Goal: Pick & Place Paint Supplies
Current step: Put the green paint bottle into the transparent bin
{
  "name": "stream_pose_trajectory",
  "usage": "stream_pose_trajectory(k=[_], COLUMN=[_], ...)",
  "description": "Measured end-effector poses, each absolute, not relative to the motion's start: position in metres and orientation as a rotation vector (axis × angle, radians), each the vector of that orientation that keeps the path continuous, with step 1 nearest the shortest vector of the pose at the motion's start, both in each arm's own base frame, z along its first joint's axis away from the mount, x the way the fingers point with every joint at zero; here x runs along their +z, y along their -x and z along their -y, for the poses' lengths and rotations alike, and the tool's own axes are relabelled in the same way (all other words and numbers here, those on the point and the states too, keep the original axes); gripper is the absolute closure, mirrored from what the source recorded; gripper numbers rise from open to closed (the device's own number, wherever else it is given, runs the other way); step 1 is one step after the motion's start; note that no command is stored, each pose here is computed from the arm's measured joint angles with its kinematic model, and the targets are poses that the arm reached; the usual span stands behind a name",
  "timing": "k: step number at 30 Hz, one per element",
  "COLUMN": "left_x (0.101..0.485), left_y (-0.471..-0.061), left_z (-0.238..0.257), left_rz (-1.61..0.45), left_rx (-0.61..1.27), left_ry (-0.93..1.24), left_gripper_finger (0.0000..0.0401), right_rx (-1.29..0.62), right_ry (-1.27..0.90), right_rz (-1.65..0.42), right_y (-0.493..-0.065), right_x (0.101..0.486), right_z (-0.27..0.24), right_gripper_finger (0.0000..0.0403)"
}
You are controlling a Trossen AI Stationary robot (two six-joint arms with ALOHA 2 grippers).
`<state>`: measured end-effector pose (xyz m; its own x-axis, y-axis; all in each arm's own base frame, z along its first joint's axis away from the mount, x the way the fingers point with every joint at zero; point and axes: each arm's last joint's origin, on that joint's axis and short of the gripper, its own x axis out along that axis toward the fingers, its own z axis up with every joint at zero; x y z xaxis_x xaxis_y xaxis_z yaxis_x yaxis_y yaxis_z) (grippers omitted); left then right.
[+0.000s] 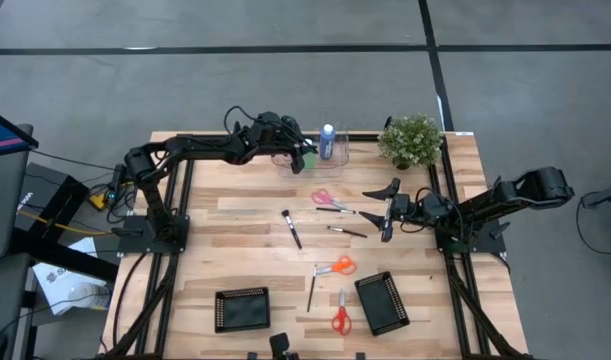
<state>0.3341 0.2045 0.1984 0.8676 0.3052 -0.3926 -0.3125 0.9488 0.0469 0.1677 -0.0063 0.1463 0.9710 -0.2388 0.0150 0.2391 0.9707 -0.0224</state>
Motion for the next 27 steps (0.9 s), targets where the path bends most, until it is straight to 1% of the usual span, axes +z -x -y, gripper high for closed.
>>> stream_pose_trajectory(k=[3, 11, 18, 27], left_x=[0.198, 0.197, 0.198, 0.209], left_y=[-0.334, -0.334, -0.335, -0.333], left_z=[-0.204, -0.204, -0.203, -0.196], left_rz=[-0.409, -0.413, -0.396, -0.379], left_rx=[0.325, 0.303, 0.299, 0.286], left_ry=[0.031, 0.030, 0.030, 0.025], left_gripper_finger=[0.0273, 0.0287, 0.0273, 0.0271], right_rx=[-0.242, -0.242, -0.242, -0.243], right_ry=[0.024, 0.024, 0.024, 0.023], right_rz=[0.012, 0.013, 0.013, 0.016], right_y=[-0.168, -0.168, -0.168, -0.168], right_x=[0.146, 0.146, 0.146, 0.147], right_z=[0.006, 0.006, 0.006, 0.006], right_gripper_finger=[0.0132, 0.0132, 0.0132, 0.0132])
